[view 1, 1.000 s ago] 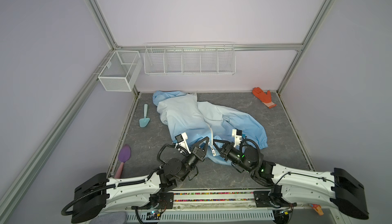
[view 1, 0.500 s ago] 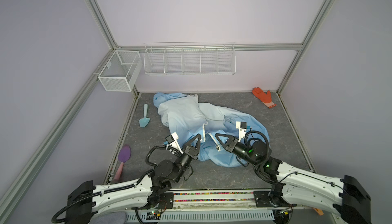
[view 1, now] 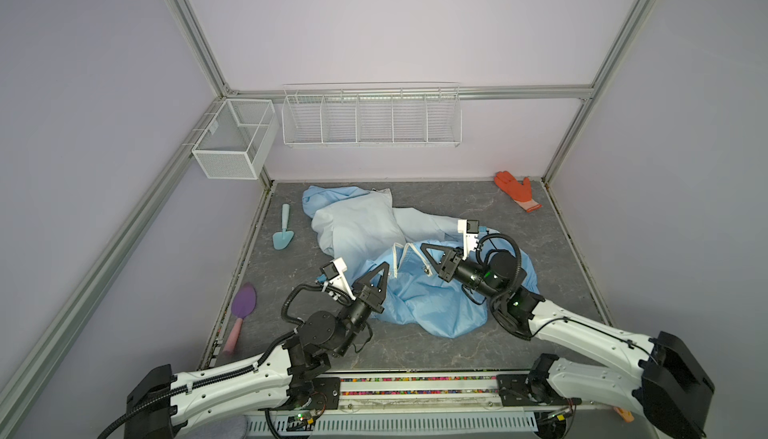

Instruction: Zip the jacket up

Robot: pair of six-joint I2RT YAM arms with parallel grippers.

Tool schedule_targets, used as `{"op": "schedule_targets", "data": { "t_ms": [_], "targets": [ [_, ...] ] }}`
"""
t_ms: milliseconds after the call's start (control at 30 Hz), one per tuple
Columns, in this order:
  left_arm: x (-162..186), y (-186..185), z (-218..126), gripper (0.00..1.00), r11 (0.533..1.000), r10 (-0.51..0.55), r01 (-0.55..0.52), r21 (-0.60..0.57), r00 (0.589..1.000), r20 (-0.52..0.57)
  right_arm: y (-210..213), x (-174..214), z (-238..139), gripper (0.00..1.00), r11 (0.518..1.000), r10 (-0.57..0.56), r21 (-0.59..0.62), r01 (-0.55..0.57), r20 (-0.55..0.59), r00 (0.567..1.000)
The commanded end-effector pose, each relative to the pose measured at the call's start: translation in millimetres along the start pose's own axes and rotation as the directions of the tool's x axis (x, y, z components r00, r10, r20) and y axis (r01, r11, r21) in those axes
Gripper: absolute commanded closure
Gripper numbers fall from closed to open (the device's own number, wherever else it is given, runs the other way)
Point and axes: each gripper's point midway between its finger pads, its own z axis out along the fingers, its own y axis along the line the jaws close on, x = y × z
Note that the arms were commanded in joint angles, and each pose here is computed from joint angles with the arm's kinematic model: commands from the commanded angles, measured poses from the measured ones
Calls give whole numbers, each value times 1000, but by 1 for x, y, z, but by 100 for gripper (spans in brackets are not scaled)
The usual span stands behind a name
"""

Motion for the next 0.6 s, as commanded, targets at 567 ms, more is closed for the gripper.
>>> {"op": "schedule_targets", "data": {
  "t_ms": [567],
  "targets": [
    [27, -78, 42, 100, 960, 44, -7, 279, 991, -126, 12, -27, 16, 94, 1000, -27, 8, 26, 61, 998]
  ]
}}
